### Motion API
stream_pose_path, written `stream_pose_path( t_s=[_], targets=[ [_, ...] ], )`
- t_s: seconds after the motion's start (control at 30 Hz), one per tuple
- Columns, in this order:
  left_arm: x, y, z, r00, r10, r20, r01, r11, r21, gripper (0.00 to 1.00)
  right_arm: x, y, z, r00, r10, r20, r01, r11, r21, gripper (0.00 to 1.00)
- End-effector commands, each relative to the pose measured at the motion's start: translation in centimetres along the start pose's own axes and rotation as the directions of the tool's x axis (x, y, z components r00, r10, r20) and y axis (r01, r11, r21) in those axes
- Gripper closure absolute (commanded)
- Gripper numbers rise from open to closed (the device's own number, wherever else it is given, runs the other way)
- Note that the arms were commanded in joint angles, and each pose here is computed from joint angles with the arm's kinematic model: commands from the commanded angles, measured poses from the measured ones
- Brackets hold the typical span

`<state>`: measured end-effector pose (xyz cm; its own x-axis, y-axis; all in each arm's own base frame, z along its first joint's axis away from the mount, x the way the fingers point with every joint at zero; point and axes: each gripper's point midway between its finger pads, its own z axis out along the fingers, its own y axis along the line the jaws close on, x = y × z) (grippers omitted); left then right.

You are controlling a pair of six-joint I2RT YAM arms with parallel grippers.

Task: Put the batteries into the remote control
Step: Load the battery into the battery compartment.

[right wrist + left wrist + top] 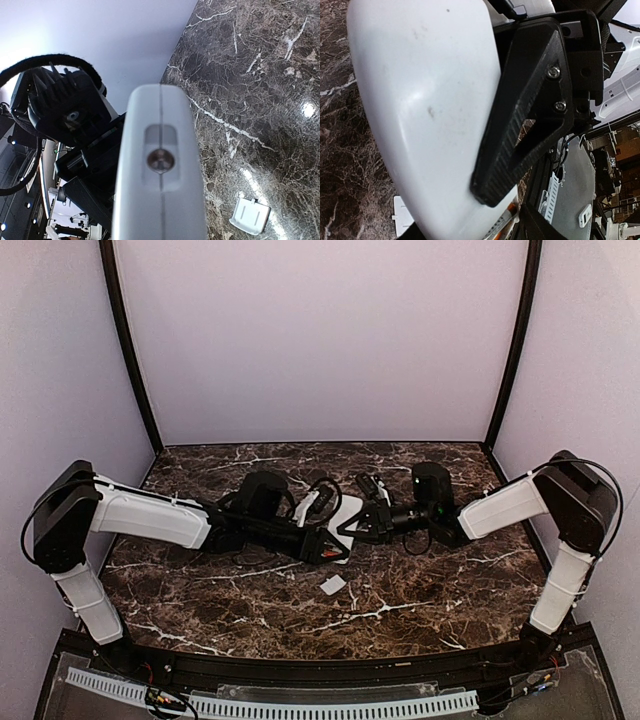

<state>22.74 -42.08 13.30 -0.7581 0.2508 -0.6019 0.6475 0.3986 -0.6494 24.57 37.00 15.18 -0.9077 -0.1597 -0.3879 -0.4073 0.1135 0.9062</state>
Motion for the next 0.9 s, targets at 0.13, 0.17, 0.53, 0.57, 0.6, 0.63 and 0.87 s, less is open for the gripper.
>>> stream_pose_path(
  t_s=[0.13,0.17,0.53,0.57,0.6,0.63,0.87],
  targets=[
    [0.3,0.0,-0.7,1.0,-0.002,0.005,0.002,0.999,0.032,0.45,-0.3,2.0,-0.5,0.999,-0.047,0.007,0.048,0.998,-0.046,1.0],
    [0.3,0.0,-0.7,1.0,-0.003,0.01,0.003,0.999,0.034,0.48,-0.3,2.0,-0.5,0.999,-0.049,0.007,0.049,0.998,-0.047,1.0],
    [0.4,1.8,-1.1,0.999,-0.043,0.015,0.044,0.999,-0.029,0.68,-0.4,2.3,-0.5,0.998,-0.06,0.008,0.061,0.997,-0.052,1.0],
    [0.4,2.1,-1.1,0.999,-0.045,0.015,0.046,0.998,-0.04,0.69,-0.4,2.3,-0.6,0.998,-0.062,0.009,0.062,0.997,-0.054,1.0],
    [0.6,2.2,-1.0,0.999,-0.05,0.009,0.05,0.998,-0.048,0.69,-0.4,2.4,-0.6,0.998,-0.063,0.009,0.063,0.996,-0.056,1.0],
    [0.6,2.4,-1.0,0.999,-0.053,0.008,0.054,0.997,-0.055,0.69,-0.4,2.4,-0.6,0.998,-0.066,0.01,0.067,0.996,-0.057,1.0],
    [-0.1,2.0,-0.8,0.997,-0.072,0.01,0.072,0.997,-0.04,0.62,-0.5,2.7,-0.5,0.997,-0.072,0.011,0.073,0.996,-0.058,1.0]
  ],
)
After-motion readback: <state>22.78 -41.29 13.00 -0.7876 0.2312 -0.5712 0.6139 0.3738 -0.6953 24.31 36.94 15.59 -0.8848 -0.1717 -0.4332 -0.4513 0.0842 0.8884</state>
